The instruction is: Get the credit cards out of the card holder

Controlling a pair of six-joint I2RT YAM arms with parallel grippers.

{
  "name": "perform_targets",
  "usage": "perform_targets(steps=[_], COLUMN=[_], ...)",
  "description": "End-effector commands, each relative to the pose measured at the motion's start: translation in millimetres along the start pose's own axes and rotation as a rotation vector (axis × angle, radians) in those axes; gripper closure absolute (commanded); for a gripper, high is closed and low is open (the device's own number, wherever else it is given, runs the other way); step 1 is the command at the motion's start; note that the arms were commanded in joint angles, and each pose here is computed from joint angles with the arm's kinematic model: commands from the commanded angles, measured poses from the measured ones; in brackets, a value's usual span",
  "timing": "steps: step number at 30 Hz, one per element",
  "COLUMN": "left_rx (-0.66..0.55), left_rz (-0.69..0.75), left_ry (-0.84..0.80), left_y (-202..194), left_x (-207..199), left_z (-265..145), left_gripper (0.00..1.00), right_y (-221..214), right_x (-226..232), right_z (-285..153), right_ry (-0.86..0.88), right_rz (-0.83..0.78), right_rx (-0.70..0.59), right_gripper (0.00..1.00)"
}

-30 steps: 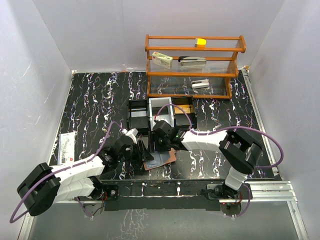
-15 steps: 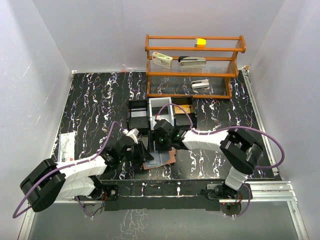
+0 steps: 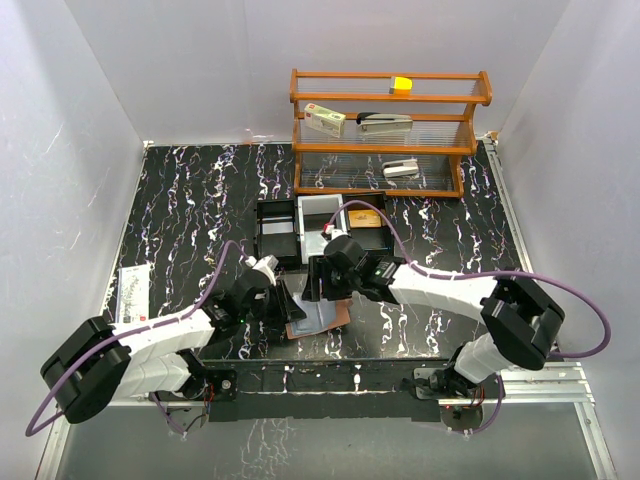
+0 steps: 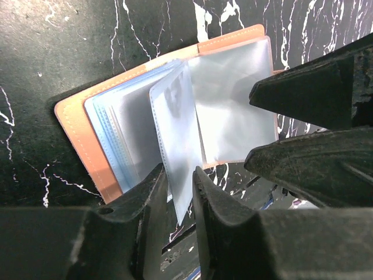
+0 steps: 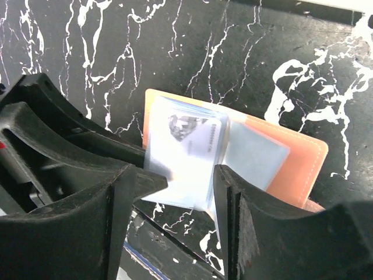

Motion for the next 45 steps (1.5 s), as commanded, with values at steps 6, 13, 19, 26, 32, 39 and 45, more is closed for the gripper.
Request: perform_targets(steps=[6,13,19,26,32,39,45], left_rx=[-0.036,0.048,0.094,0.06,0.028,0.064,0.078], left_rz=[0.043,0.122,0.147,0.106,0.093,0.094,0.056], left_ry=[0.101,0.276,0.277,0.055,-0.037,-0.115,-0.155], left_y=[21,23,22,34,44,42,37], left_x=[2,20,16,-25,-44,-56,-58], left_z=[-6,-11,-12,-2,4,12,22], left_gripper=[0.9,1.0,0.86,0.58,0.57,0.56,0.53], right_y=[-11,-12,-30,-26,-17,7,26], right_x=[-18,-55,-62,-59,-54,-41,-37], right_z=[1,-2,4,0,-5,-23,-40], right_ry=[-0.001,-0.127,-0.085,-0.032,0.013,0.055,0.017], right_rz=[-0.063,-0.088,-0.074,-0.027,-0.001,0.039,0.045], right_rx=[0.047,-0.007,0.067,0.035,0.029,-0.056,-0.15], right_gripper=[0.61,0.67,0.68,0.68,0.68,0.65,0.63])
Point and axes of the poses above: each gripper's point midway between its finger pads, its own z axis out along the fingers, its own x axis along the line the jaws close on, y = z × x, the point moved 3 cm from there along -z, back along the fingers, and after that the axes turned 14 degrees about z, right-handed, at the moved point
